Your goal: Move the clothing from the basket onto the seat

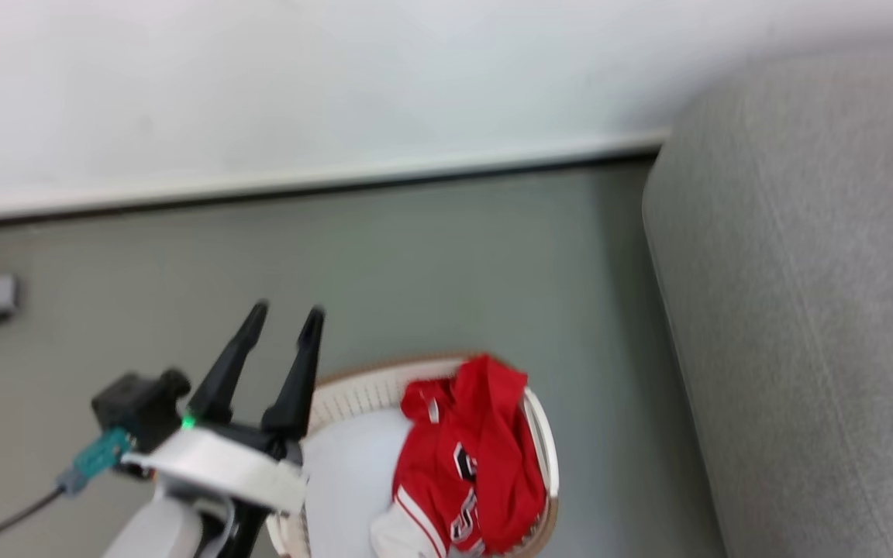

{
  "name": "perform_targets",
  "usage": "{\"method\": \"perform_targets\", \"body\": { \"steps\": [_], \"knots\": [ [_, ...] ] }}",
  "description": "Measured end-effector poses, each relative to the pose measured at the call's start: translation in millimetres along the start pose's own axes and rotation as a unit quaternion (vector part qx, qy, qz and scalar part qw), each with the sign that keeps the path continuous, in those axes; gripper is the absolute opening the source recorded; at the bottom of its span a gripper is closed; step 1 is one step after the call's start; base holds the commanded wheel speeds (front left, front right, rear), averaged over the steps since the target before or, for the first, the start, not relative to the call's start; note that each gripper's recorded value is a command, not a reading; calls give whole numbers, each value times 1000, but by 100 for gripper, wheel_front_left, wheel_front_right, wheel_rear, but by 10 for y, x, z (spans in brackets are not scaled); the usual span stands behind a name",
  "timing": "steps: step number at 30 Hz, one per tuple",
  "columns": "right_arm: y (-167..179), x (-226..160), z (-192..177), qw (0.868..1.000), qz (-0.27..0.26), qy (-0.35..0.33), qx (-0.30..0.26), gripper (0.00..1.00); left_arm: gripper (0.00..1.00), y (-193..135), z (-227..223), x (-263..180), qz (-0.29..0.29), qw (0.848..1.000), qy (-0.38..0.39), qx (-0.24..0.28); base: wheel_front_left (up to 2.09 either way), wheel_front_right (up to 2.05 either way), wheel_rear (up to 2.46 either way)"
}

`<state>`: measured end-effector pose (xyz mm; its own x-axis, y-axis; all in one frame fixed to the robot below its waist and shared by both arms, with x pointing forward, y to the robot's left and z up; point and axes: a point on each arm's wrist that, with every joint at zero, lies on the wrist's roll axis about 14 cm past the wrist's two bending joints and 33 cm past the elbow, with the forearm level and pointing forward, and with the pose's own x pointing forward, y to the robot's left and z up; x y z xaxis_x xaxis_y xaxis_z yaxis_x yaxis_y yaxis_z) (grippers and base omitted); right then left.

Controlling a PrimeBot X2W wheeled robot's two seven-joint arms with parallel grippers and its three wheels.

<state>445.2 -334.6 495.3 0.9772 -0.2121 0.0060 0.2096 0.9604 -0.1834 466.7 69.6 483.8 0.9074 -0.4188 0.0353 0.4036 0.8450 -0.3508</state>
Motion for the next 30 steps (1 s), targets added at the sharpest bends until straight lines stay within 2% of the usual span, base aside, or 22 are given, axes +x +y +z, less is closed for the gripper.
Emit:
{"method": "perform_targets", "body": {
  "steps": [6, 9, 14, 16, 22, 30],
  "knots": [
    [516, -511, 208, 996, 54, -32, 60, 100, 100, 124, 269, -486, 53, 997, -33, 34, 0, 0, 0],
    [856, -729, 293, 991, 96, -43, 81, 100, 100, 233, 443, -724, 86, 993, -56, 65, 0, 0, 0],
    [1311, -1060, 339, 981, 150, -44, 114, 100, 100, 308, 517, -1103, 118, 987, -70, 84, 0, 0, 0],
    [1396, -1176, 318, 979, 163, -40, 116, 100, 100, 323, 545, -1222, 128, 984, -74, 98, 0, 0, 0],
    [1591, -1472, 130, 975, 189, -8, 116, 100, 100, 342, 486, -1482, 157, 980, -79, 93, 0, 0, 0],
    [1604, -1546, 91, 975, 188, -2, 120, 100, 100, 330, 393, -1540, 164, 980, -71, 89, 0, 0, 0]
  ]
}}
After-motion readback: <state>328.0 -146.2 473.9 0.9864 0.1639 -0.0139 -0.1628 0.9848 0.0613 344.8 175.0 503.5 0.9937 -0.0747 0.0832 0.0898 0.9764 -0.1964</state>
